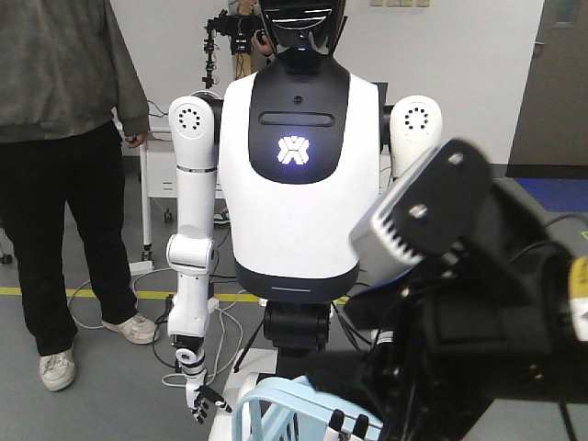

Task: Pick snacks and fruit into basket
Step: 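Open the right gripper to drop the teal bag into the basket, then lift the open right gripper away from the basket, then move the Franzzi box in the left gripper over the basket and lower it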

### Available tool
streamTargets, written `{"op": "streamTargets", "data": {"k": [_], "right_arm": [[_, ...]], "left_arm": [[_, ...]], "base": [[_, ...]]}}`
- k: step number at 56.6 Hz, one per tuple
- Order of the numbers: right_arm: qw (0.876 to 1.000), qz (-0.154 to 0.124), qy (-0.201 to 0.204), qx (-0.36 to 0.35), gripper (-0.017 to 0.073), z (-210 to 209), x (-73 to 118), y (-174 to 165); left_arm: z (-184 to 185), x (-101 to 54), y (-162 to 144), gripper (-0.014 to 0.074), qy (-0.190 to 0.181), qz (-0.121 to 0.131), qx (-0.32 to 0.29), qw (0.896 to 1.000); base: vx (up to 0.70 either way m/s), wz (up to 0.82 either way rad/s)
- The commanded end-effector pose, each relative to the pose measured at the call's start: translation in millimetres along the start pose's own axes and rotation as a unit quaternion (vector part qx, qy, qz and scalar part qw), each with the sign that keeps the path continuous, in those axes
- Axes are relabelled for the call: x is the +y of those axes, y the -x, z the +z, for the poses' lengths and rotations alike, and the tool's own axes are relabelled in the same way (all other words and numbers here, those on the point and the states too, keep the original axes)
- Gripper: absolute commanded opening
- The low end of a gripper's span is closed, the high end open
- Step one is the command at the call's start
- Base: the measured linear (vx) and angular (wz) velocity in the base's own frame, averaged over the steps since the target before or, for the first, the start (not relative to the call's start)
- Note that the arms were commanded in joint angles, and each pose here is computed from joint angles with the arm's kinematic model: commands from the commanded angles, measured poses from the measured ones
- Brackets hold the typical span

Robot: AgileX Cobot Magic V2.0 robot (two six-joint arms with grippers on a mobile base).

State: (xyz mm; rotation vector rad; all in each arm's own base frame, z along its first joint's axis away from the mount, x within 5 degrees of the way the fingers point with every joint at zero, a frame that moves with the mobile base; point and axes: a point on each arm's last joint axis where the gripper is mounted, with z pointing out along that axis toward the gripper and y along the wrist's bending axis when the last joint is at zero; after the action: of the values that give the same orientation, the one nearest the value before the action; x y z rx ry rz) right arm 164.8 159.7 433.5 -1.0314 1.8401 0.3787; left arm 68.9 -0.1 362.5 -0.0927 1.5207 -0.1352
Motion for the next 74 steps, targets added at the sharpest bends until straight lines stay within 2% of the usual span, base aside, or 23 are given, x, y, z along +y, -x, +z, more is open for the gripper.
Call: {"op": "streamTargets", "data": {"k": [1,11,19,26,30,36,40,44,50,57,61,65,70,73,74], "right_arm": [[0.992,-0.014,-0.043,-0.115,0.0417,-35.6,-5.9,22.4],[0.979,-0.02,-0.073,-0.187,0.0404,-62.4,-3.1,11.0],[0.966,0.005,-0.085,-0.245,0.0398,-77.1,3.0,-12.6],[0.964,0.023,-0.083,-0.252,0.0398,-85.6,7.8,-31.2],[0.964,0.021,-0.087,-0.252,0.0398,-91.9,8.8,-35.3],[0.957,0.007,-0.107,-0.27,0.0398,-107.1,8.4,-37.4],[0.952,0.005,-0.12,-0.281,0.0398,-116.6,7.8,-39.3],[0.947,0.019,-0.131,-0.292,0.0398,-124.8,6.5,-41.2],[0.939,0.036,-0.156,-0.303,0.0398,-136.7,3.3,-45.0],[0.935,0.054,-0.204,-0.285,0.0398,-146.6,-3.7,-54.1],[0.929,0.064,-0.235,-0.278,0.0398,-153.7,-7.9,-59.5],[0.923,0.072,-0.252,-0.28,0.0398,-159.3,-10.2,-62.4],[0.919,0.075,-0.263,-0.283,0.0398,-163.4,-11.2,-64.3],[0.919,0.073,-0.266,-0.282,0.0398,-164.4,-11.5,-64.7],[0.919,0.073,-0.267,-0.283,0.0398,-164.7,-11.5,-64.9]], "left_arm": [[-1.5,-4.6,18.6,0.0003,-0.019,0.0,-0.059,0.998],[-1.5,-4.6,18.6,0.0003,-0.019,-0.001,-0.059,0.998],[-1.6,-4.9,19.3,0.0003,-0.021,-0.003,-0.062,0.998],[0.6,-4.6,17.9,0.0003,-0.019,-0.002,-0.055,0.998],[4.4,-4.9,16.4,0.0003,-0.019,-0.011,-0.043,0.999],[12.4,-7.0,16.7,0.0004,-0.024,-0.047,-0.02,0.998],[18.7,-9.3,21.0,0.0004,-0.027,-0.045,0.003,0.999],[25.9,-13.9,30.1,0.0004,-0.039,-0.034,0.025,0.998],[35.1,-24.7,45.6,0.0004,-0.078,-0.041,0.049,0.995],[48.3,-41.2,51.1,0.0004,-0.151,-0.045,0.099,0.983],[57.9,-49.8,46.8,0.0004,-0.195,-0.038,0.13,0.971],[66.3,-56.1,42.4,0.0004,-0.226,-0.048,0.156,0.96],[76.8,-61.2,37.0,0.0004,-0.248,-0.081,0.18,0.948],[81.6,-63.9,34.9,0.0004,-0.256,-0.121,0.195,0.939],[83.1,-64.7,34.8,0.0004,-0.256,-0.145,0.2,0.935]], "base": [[0.0,0.0],[0.0,0.0],[0.0,0.0],[0.0,0.0],[0.0,0.0],[0.0,0.0],[0.0,0.0],[0.0,0.0],[0.0,0.0],[0.0,0.0],[0.0,0.0],[0.0,0.0],[0.0,0.0],[0.0,0.0],[0.0,0.0]]}}
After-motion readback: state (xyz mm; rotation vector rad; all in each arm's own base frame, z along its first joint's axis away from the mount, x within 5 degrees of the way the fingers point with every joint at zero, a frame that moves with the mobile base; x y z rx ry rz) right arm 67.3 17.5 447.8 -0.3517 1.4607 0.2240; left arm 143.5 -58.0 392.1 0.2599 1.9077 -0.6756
